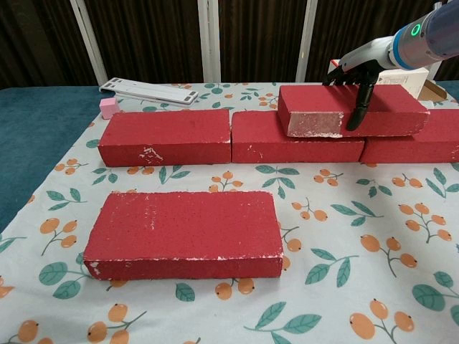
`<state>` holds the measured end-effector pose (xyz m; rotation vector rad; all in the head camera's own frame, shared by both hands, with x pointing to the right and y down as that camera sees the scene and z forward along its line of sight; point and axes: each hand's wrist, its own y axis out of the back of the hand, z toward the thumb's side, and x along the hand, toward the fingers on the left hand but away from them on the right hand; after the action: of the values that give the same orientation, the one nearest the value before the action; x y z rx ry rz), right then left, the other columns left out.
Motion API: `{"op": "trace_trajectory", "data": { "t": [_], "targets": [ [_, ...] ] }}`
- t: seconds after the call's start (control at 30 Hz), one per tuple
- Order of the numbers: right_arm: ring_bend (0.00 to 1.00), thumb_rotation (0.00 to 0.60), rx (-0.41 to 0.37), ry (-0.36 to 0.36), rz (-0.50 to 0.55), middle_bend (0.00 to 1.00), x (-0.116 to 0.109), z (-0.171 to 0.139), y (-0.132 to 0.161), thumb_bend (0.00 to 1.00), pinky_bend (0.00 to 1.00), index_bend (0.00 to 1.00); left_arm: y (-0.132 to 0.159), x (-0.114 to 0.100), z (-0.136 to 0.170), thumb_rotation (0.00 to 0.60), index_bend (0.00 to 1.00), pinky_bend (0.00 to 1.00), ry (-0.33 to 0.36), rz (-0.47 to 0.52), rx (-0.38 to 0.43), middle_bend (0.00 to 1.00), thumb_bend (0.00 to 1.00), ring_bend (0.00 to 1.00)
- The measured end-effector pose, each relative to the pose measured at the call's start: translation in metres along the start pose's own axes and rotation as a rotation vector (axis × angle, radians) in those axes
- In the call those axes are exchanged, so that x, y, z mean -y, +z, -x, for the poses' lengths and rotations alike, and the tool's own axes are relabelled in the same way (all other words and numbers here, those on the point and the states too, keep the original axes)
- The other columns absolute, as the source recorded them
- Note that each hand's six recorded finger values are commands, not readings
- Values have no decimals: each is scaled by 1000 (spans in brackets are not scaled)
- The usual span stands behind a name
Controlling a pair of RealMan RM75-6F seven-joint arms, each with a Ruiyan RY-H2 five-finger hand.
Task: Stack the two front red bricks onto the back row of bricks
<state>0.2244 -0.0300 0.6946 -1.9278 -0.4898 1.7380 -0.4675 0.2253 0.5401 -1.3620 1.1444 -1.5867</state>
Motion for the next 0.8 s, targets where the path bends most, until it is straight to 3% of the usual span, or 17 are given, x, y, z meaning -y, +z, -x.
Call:
{"op": "trace_trajectory", "data": {
  "t": [0.17,0.47,0.8],
  "targets": [
    [150,600,1,-5,7,329,1,2,0,69,0,315,0,0,0,600,116,145,0,-2,-1,32,0,0],
    [53,600,0,-4,2,190,2,4,0,69,0,196,0,0,0,600,116,145,-1,-1,-3,32,0,0],
    [0,600,0,2,-3,99,2,1,0,68,0,74,0,0,0,600,116,145,-1,3,-2,32,0,0]
  ]
}}
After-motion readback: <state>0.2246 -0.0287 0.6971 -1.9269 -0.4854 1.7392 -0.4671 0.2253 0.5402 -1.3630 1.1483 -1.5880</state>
